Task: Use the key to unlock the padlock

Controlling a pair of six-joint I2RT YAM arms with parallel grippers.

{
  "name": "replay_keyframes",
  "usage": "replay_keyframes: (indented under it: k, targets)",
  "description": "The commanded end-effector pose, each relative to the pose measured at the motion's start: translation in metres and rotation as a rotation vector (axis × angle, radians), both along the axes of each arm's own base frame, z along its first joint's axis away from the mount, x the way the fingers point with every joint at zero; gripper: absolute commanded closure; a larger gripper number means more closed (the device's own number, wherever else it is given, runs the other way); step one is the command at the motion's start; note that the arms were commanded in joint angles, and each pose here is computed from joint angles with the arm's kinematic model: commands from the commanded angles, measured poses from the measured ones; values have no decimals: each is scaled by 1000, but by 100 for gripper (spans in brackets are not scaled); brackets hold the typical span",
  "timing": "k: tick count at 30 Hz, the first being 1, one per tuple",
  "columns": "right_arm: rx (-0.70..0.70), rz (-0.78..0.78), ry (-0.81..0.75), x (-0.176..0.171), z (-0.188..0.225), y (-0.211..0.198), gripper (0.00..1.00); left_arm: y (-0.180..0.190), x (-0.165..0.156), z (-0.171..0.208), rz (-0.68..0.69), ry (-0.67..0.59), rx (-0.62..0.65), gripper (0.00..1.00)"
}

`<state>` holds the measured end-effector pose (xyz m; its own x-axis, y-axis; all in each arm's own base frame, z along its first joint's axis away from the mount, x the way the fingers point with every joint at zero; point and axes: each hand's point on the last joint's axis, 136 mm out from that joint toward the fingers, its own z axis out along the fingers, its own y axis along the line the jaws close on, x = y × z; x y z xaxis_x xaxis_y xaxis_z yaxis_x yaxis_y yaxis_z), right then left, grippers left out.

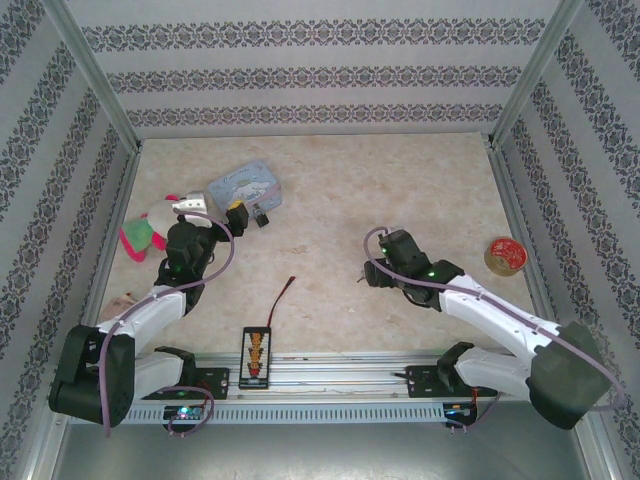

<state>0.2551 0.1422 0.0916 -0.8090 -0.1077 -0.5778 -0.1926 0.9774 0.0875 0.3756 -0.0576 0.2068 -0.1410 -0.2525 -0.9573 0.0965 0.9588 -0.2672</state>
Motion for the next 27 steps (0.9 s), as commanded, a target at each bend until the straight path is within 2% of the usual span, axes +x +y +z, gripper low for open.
replay_keyframes:
  k: [1,6,15,27]
  targets:
    - [32,59,51,-4,3,17,36,-2,5,11,6,-9,-28,1]
    - [30,104,102,-3,-6,28,44,-3,7,6,5,10,-32,1]
    - [4,109,183,3,-30,36,51,-11,12,-9,-34,54,-46,1]
    - [15,41,254,21,-55,30,61,-29,19,-23,-119,94,-79,1]
